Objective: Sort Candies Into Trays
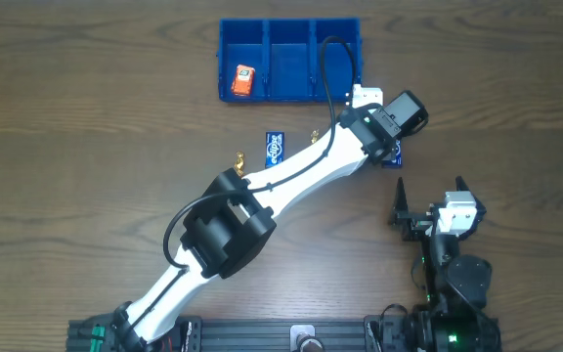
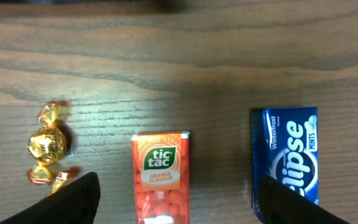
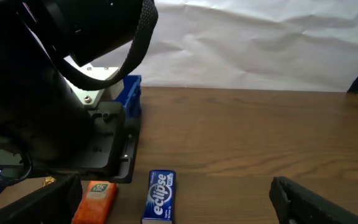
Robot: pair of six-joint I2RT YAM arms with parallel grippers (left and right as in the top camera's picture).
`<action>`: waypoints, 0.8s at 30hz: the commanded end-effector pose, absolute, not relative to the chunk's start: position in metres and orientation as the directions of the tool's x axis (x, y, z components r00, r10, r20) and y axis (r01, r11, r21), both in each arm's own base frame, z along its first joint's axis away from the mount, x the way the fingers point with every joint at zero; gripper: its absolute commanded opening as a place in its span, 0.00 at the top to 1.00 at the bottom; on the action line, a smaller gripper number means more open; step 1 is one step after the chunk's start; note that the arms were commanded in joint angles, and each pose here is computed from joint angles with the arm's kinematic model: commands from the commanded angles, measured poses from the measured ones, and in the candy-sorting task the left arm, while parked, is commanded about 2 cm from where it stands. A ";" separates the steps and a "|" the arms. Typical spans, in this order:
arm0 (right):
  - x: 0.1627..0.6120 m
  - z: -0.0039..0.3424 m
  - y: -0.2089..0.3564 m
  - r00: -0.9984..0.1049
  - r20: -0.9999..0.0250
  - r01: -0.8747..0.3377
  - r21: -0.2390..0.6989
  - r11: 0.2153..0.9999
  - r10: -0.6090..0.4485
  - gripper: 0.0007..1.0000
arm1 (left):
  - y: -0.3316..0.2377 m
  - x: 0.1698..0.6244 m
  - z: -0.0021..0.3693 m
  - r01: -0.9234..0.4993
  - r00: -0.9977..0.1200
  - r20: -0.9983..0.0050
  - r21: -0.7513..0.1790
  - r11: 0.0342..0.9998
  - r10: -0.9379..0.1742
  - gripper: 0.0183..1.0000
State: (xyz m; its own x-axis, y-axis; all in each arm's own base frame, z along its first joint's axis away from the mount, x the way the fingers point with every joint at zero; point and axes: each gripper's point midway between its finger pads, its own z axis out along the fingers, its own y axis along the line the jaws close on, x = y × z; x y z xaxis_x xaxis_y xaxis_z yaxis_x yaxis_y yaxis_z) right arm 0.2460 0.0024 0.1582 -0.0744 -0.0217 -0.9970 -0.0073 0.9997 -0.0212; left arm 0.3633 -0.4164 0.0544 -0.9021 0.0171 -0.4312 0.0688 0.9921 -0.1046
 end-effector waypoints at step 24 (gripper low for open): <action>0.246 0.156 0.006 -0.076 -0.996 -0.025 -0.035 0.999 -0.037 0.00 | -0.395 0.341 -0.019 -0.011 -0.969 -0.245 -0.066 0.998 -0.027 0.40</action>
